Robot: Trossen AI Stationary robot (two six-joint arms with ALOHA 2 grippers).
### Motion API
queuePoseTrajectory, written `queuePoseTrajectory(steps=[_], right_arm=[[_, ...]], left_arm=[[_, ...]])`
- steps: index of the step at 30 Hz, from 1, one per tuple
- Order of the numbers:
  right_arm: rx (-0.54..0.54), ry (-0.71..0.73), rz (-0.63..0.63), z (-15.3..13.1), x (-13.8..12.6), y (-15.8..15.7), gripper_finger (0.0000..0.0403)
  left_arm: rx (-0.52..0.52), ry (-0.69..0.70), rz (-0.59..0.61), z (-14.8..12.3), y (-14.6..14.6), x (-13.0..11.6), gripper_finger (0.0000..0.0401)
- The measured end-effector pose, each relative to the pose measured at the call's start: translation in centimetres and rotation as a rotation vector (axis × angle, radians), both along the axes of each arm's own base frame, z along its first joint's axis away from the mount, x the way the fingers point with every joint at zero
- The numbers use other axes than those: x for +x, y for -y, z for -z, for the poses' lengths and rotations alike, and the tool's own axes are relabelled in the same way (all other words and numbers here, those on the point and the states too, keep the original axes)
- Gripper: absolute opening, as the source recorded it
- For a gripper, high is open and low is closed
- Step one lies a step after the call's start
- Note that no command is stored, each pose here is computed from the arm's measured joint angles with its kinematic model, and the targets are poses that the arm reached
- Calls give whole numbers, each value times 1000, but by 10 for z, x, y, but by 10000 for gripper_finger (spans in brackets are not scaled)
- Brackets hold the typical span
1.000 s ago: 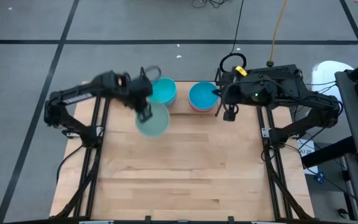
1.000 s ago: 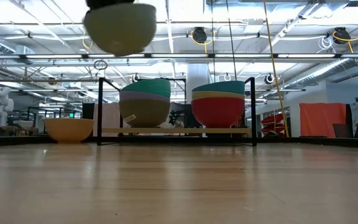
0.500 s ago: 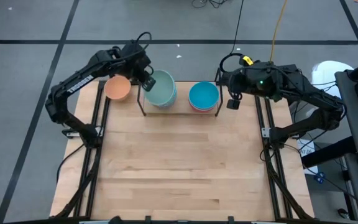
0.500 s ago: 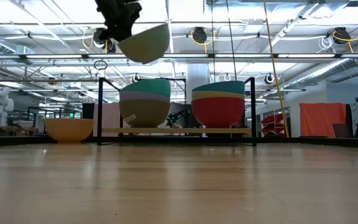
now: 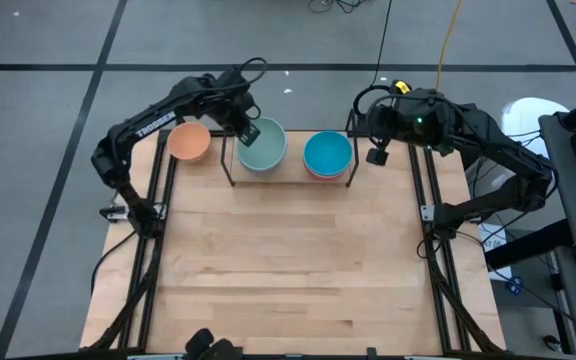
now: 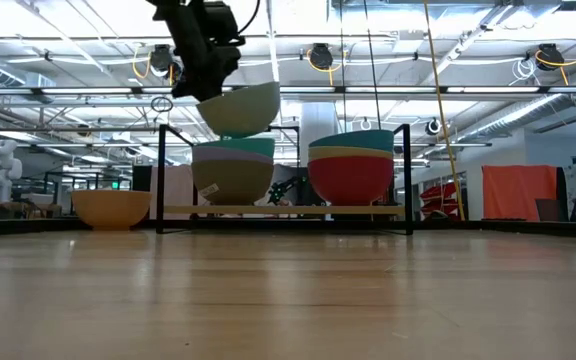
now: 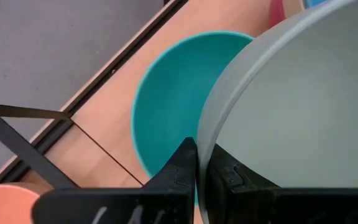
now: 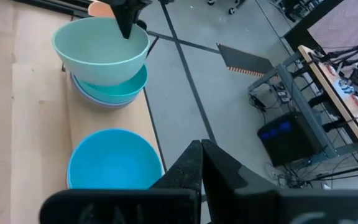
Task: Place and stack bowls onto a shelf
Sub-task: Stack the green bowl on top of the light blue bowl on the shelf
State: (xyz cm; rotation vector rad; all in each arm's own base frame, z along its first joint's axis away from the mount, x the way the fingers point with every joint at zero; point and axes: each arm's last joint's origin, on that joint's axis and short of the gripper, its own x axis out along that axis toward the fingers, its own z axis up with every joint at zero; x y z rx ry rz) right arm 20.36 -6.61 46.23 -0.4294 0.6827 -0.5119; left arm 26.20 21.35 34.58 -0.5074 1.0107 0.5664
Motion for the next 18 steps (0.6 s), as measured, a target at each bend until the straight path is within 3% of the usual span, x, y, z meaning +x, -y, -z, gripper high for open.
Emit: queuePoseTrajectory(steps=[18], right_arm=[[-8,-7,-1,0,0,1,0]], left_arm=[[-49,-72,-47,15,-15,-14,8]])
